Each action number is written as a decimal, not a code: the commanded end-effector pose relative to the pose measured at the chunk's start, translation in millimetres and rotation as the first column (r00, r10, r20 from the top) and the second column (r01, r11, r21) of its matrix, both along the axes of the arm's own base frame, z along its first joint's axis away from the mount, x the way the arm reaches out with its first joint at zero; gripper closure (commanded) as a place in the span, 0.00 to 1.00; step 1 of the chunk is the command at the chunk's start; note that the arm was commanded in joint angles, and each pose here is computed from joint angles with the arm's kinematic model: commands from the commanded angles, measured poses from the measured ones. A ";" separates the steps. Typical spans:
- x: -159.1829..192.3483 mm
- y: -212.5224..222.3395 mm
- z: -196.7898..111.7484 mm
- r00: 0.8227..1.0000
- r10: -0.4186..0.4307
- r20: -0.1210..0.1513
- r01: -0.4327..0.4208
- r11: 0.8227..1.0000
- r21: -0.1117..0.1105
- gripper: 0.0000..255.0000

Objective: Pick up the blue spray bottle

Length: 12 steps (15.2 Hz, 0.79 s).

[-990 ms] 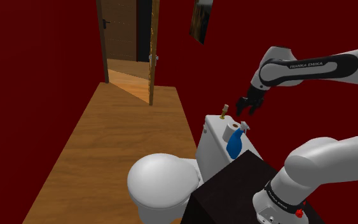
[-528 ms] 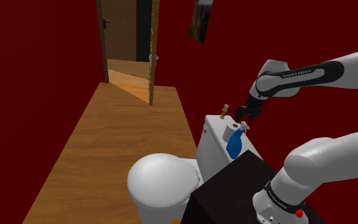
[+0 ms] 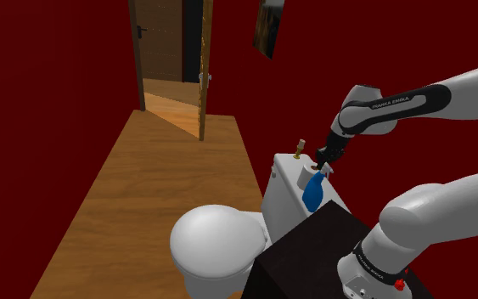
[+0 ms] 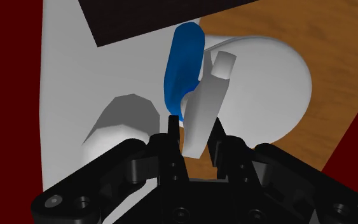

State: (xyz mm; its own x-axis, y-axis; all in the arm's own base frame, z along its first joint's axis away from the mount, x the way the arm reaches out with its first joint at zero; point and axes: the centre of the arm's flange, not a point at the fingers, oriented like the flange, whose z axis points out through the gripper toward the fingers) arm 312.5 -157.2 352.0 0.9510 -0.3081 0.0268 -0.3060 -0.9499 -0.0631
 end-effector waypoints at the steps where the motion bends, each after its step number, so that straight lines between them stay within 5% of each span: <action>1: -0.1 0.0 -0.3 1.000 0.000 -0.001 0.000 1.000 0.000 1.00; 12: -0.5 0.4 30.9 1.000 0.000 -0.001 0.000 1.000 0.000 1.00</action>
